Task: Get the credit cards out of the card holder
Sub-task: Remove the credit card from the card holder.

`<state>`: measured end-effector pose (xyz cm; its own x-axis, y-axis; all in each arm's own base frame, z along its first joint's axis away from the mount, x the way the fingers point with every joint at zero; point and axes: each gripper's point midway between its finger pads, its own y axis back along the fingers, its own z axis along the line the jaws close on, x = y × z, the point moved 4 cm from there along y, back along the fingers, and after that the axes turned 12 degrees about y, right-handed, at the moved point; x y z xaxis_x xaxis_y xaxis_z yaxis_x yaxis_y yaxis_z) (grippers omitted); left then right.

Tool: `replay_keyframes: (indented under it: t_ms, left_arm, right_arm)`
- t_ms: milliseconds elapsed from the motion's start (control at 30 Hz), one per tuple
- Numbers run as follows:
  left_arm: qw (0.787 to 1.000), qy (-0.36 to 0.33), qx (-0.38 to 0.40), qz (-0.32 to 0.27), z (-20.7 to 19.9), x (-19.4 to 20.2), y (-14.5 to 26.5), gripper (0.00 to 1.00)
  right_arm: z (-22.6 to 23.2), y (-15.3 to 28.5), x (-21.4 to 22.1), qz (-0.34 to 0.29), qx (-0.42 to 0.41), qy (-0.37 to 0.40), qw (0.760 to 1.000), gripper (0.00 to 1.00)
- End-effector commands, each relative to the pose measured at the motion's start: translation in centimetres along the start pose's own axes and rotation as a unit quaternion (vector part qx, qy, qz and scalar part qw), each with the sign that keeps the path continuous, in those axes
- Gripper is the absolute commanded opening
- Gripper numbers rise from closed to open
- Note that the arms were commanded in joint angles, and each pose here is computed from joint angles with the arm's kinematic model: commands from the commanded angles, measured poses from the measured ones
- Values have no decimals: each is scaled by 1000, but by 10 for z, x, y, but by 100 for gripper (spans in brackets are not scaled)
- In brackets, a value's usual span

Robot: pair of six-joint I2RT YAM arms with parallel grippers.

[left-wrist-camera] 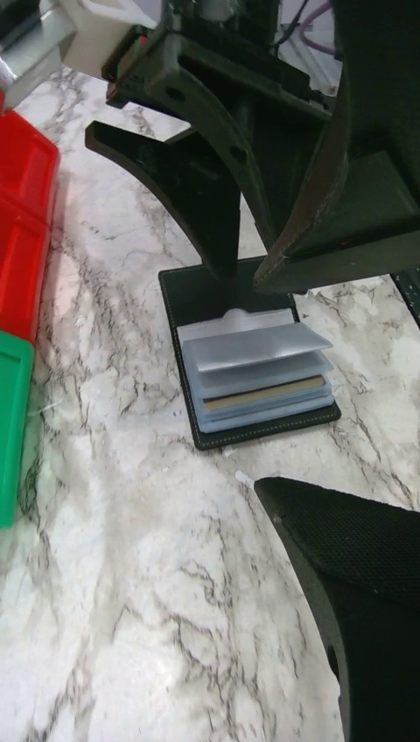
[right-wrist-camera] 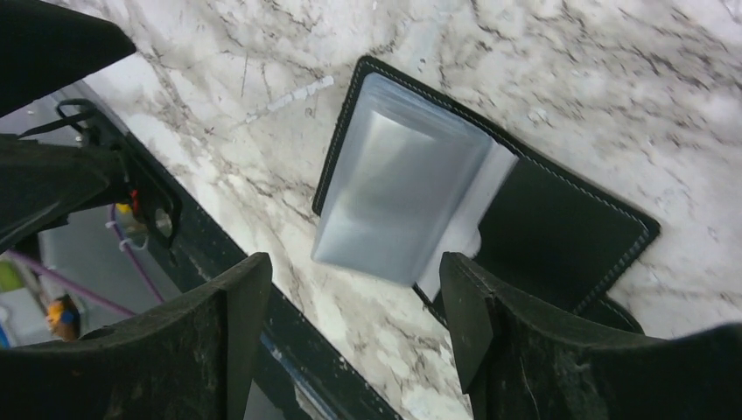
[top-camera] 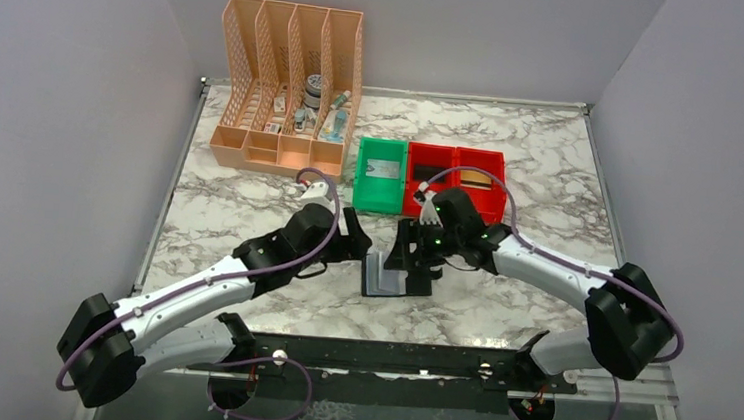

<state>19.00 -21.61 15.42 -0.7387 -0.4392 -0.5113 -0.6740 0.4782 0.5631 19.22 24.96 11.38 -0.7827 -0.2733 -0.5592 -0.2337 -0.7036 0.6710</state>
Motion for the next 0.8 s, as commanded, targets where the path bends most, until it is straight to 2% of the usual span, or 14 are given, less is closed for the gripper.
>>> replay_keyframes:
  t_ms: [0, 133, 300, 533, 633, 767]
  left_arm:
    - [997, 24, -34, -59, 16, -13, 13, 84]
    - [995, 34, -37, -82, 22, -19, 23, 93]
    - [994, 42, -33, -92, 24, -20, 28, 95]
    - [995, 37, -35, -83, 25, -17, 25, 97]
    - [997, 31, -29, -69, 24, -12, 20, 97]
    - [999, 8, -8, -39, 13, -6, 11, 97]
  right_arm:
    - [7, -18, -9, 3, 58, 27, 998, 73]
    - [-2, -30, -11, 23, 127, 29, 991, 76]
    - [4, -44, -10, 46, 97, 37, 994, 76]
    - [-8, -58, -1, 81, 122, 31, 989, 75]
    - [-9, -60, 4, 82, 118, 26, 989, 70]
    - [-7, -58, 6, 69, 101, 14, 992, 55]
